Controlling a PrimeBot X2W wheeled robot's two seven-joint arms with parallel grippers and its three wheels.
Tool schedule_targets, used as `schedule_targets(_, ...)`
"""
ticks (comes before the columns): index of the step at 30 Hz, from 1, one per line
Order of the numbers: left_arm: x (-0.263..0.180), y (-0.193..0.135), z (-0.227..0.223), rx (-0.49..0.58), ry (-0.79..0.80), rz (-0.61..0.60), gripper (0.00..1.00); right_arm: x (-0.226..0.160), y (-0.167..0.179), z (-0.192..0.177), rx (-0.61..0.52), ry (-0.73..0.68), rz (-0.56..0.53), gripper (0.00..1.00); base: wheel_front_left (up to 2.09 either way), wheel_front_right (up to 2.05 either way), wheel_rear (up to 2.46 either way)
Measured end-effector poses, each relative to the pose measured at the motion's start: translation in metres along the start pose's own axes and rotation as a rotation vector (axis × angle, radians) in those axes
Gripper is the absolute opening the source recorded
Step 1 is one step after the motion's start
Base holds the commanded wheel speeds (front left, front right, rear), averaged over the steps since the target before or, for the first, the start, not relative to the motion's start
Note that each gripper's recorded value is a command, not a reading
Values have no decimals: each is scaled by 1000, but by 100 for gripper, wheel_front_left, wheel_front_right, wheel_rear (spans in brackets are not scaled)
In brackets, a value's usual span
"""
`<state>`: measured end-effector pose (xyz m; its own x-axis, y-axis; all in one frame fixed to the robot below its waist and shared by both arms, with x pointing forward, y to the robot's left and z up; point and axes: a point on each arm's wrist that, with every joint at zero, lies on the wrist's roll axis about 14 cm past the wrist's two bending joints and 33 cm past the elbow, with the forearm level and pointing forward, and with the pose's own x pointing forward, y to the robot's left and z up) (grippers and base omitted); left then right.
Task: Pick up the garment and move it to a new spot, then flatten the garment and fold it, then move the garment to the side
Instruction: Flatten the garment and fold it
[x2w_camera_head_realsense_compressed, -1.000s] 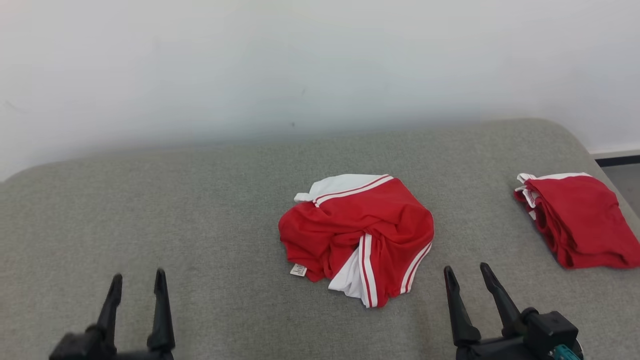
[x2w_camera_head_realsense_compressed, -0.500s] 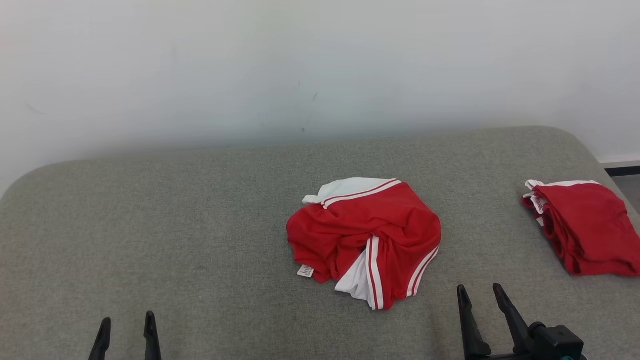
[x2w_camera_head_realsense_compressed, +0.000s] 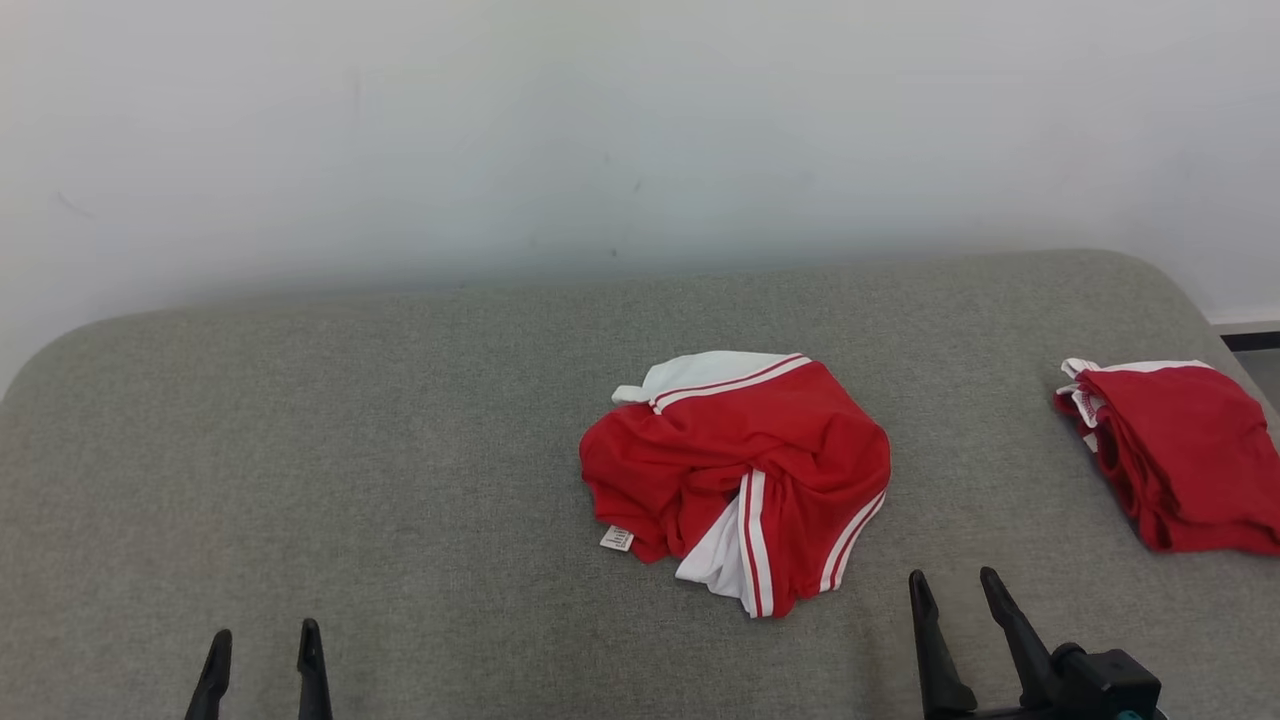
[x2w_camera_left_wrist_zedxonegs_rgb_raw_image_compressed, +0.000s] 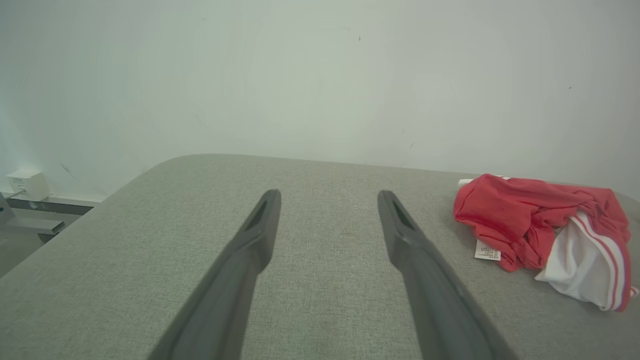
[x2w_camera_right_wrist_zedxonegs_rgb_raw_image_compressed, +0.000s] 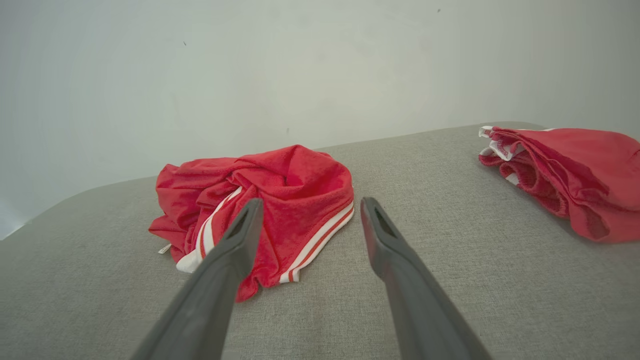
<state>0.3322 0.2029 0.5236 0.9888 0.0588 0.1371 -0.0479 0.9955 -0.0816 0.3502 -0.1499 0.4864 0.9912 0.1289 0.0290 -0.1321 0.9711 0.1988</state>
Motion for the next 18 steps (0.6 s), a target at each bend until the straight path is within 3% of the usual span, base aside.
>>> schedule_targets(8,1,0,-1,-2,2,2,100,21,12,-9,1,68,44,100,0,0,0)
schedule_targets(18,4,4,-1,-6,-2,14,100,55,0,-60,-36,403,18,100,0,0,0)
